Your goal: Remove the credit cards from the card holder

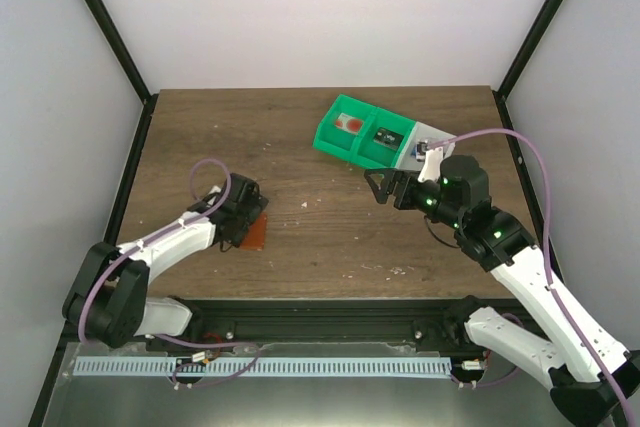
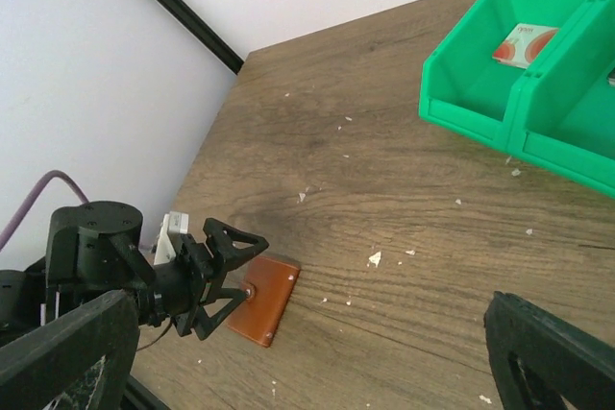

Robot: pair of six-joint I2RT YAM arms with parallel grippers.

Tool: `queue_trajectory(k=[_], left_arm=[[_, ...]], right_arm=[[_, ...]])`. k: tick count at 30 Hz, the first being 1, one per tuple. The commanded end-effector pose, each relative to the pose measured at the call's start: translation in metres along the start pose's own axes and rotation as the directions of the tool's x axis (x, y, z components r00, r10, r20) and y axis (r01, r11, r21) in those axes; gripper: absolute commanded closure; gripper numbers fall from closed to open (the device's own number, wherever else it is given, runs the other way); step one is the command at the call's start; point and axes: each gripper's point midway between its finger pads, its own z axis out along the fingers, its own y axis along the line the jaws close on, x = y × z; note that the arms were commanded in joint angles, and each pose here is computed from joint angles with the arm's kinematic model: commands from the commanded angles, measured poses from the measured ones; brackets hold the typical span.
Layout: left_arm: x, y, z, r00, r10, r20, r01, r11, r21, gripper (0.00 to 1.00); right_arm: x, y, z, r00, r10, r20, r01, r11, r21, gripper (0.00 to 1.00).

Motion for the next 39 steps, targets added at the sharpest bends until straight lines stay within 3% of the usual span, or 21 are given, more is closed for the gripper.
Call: queue_trajectory(k=[1,8,15,19,35,39], left_arm=[[0.014,-0.012,-0.013,0.993,0.088,-0.079,-0.088,0.996,0.005,0.02],[-0.002,-0.009,-0.027,0.955,0.295,-0.008,-0.295,0.955,0.029,0.06],[-0.022,0.021,-0.022,0.929,0.37,-0.009,-0.37,0.929,0.026,0.14],[-0.023,0.017,-0.018,0.905,0.425,-0.007,-0.423,0.904,0.062,0.18],[0.024,0.023,0.007,0.853,0.495,-0.166,-0.458,0.862,0.219,0.45],[0.042,0.012,0.004,0.835,0.516,-0.191,-0.445,0.837,0.317,0.5]], right_arm=[[-0.001,0.003,0.0,1.0,0.012,-0.002,-0.012,1.0,-0.016,0.0],[0.003,0.001,0.005,1.0,0.018,-0.016,-0.019,1.0,-0.017,0.0],[0.005,-0.001,0.005,1.0,0.013,-0.027,-0.014,1.0,-0.01,0.0],[0.007,-0.001,0.005,0.999,0.014,-0.034,-0.014,1.0,-0.012,0.0],[0.025,-0.005,0.002,0.996,0.036,-0.086,-0.037,0.999,-0.015,0.0],[0.041,0.0,0.006,0.99,0.035,-0.137,-0.047,0.996,-0.081,0.02]])
